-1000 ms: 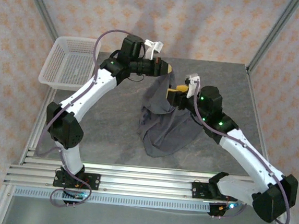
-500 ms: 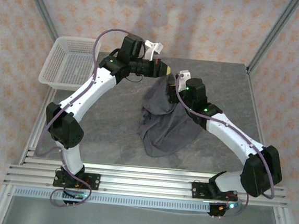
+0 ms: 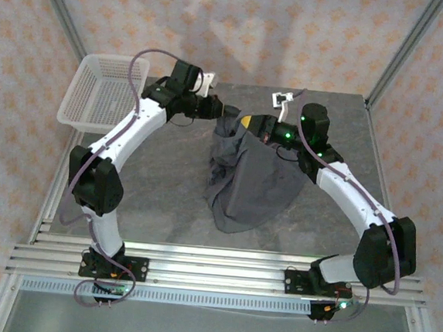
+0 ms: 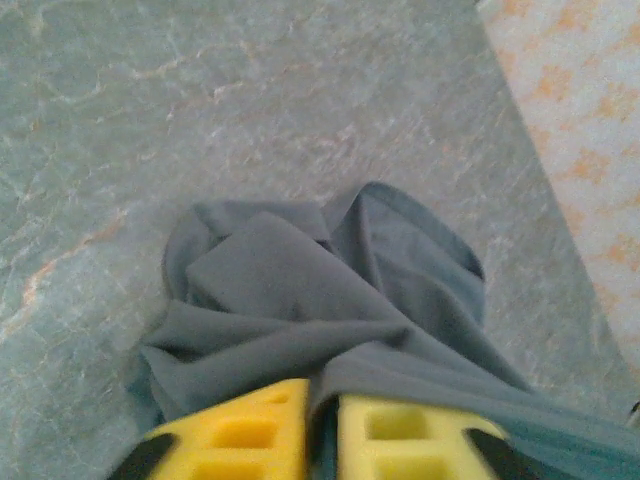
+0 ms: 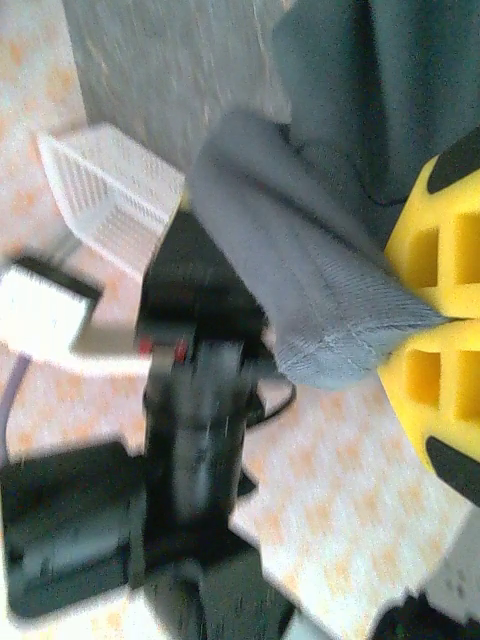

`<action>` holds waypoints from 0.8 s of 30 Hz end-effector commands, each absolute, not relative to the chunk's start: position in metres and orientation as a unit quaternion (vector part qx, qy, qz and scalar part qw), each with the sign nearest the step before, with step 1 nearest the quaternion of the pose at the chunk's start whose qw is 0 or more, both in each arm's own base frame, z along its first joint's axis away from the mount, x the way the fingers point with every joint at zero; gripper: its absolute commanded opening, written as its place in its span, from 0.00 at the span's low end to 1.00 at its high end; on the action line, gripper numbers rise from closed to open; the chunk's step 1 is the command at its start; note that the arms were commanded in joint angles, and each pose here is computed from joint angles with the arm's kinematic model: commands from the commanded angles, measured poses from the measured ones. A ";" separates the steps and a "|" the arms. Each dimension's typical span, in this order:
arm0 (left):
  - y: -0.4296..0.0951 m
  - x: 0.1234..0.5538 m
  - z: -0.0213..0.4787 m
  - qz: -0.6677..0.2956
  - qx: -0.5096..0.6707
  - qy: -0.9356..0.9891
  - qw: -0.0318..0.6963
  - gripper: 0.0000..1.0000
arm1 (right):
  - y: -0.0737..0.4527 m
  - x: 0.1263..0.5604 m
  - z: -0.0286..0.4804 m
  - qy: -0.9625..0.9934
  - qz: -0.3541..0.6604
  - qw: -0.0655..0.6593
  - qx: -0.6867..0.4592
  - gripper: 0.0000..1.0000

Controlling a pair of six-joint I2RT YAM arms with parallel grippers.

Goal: Fold the inside-out t-shirt

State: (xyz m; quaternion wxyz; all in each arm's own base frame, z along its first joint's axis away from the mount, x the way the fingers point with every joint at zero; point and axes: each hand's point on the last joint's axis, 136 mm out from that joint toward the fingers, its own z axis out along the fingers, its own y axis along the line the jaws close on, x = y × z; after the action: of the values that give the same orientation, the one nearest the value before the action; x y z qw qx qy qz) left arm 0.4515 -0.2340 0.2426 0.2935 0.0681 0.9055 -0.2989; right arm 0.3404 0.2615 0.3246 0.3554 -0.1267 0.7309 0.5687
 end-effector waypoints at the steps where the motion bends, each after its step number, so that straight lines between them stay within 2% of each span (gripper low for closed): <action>1: -0.224 0.455 0.253 -0.275 0.052 0.901 0.332 0.24 | 0.265 0.328 0.357 0.695 0.607 0.352 -0.157 0.00; 5: -0.202 0.430 0.253 -0.254 0.035 0.908 0.331 0.31 | 0.259 0.340 0.343 0.710 0.590 0.360 -0.137 0.00; 10: -0.213 0.392 0.264 -0.321 0.033 0.899 0.297 0.33 | 0.261 0.342 0.325 0.727 0.577 0.344 -0.141 0.00; 15: -0.230 0.375 0.249 -0.320 0.033 0.915 0.245 0.34 | 0.263 0.342 0.315 0.740 0.570 0.325 -0.147 0.00; 18: -0.236 0.378 0.219 -0.289 0.012 0.934 0.212 0.36 | 0.263 0.342 0.316 0.739 0.571 0.324 -0.148 0.00; 20: -0.245 0.386 0.207 -0.304 -0.010 0.930 0.205 0.40 | 0.264 0.342 0.315 0.740 0.573 0.320 -0.149 0.00; 24: -0.245 0.410 0.201 -0.306 -0.046 0.920 0.240 0.43 | 0.264 0.338 0.314 0.743 0.573 0.310 -0.151 0.00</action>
State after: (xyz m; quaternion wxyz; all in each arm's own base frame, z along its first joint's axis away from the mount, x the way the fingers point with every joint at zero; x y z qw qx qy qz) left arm 0.3909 -0.2508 0.1933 0.2026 -0.0040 0.9305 -0.3052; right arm 0.3421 0.2634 0.2939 0.2967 -0.1222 0.7587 0.5669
